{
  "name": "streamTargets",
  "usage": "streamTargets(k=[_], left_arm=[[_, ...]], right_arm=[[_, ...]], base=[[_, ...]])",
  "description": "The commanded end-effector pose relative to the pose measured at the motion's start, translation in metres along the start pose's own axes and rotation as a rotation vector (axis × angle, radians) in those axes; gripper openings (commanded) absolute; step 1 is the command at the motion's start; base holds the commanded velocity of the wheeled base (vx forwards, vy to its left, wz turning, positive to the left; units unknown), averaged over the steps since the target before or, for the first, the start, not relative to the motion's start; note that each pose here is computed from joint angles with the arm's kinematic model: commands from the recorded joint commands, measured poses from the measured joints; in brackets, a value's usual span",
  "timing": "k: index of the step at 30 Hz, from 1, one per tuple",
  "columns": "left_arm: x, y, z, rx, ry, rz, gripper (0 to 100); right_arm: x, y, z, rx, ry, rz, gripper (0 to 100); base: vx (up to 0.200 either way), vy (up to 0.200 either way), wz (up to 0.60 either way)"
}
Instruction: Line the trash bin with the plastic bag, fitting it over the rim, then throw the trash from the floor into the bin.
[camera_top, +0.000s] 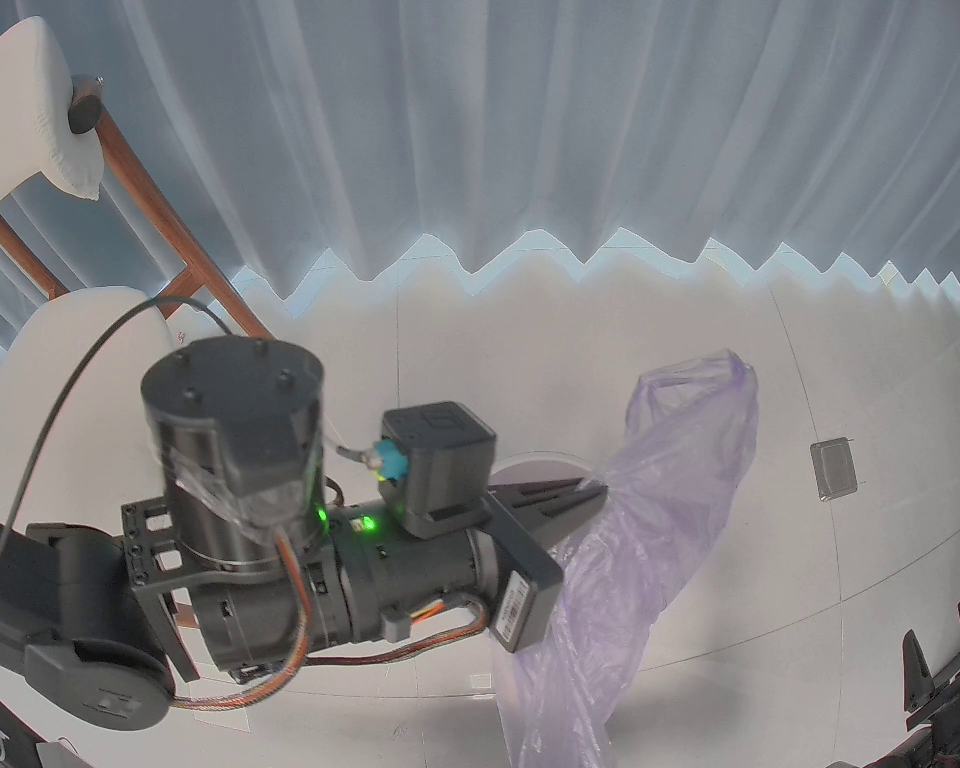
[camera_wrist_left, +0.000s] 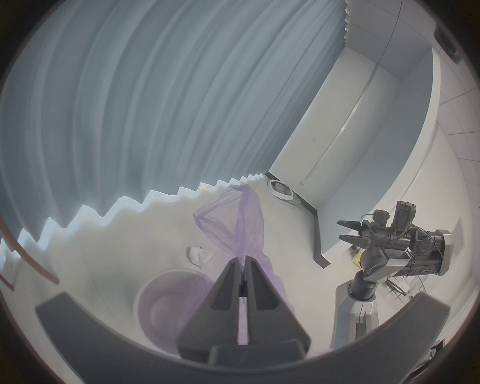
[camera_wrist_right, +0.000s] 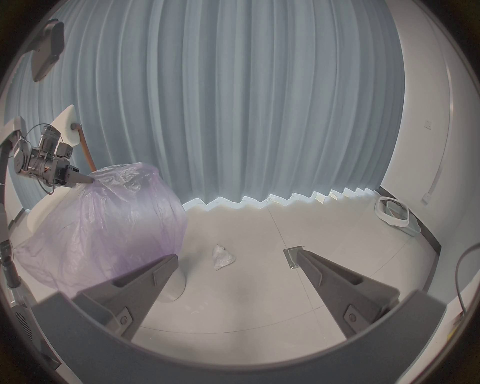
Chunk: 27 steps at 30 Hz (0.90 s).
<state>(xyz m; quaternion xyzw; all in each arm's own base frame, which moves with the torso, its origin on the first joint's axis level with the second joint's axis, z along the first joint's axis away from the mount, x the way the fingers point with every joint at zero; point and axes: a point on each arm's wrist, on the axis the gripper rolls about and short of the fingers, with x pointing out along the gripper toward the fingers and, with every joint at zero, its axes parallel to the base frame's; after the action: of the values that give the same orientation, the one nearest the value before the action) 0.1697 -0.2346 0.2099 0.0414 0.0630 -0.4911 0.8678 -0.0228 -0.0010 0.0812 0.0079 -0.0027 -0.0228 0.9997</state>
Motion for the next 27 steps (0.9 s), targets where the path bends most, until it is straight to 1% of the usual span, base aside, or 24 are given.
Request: streamTargets(k=[1,6,10,13,17,22,27], left_arm=[[-0.015,0.009,0.006,-0.002,-0.026,0.037,0],[-0.027,0.016,0.003,-0.005,-0.023,0.071,0],[-0.035,0.024,0.005,-0.007,-0.035,0.102,0],[-0.041,0.033,0.008,-0.01,-0.048,0.143,0],[-0.044,0.038,0.01,-0.009,-0.058,0.162,0],[-0.044,0.038,0.012,0.001,-0.063,0.164,0],[-0.049,0.047,0.017,0.004,-0.082,0.201,0]], right_arm=[[0.0,0.0,-0.005,0.0,0.0,0.0,100],[0.0,0.0,-0.005,0.0,0.0,0.0,100],[0.0,0.0,-0.005,0.0,0.0,0.0,100],[0.0,0.0,-0.005,0.0,0.0,0.0,100],[0.0,0.0,-0.005,0.0,0.0,0.0,100],[0.0,0.0,-0.005,0.0,0.0,0.0,100],[0.0,0.0,-0.005,0.0,0.0,0.0,100]], base=[[0.0,0.0,0.0],[0.0,0.0,0.0],[0.0,0.0,0.0],[0.0,0.0,0.0],[0.0,0.0,0.0],[0.0,0.0,0.0],[0.0,0.0,0.0]])
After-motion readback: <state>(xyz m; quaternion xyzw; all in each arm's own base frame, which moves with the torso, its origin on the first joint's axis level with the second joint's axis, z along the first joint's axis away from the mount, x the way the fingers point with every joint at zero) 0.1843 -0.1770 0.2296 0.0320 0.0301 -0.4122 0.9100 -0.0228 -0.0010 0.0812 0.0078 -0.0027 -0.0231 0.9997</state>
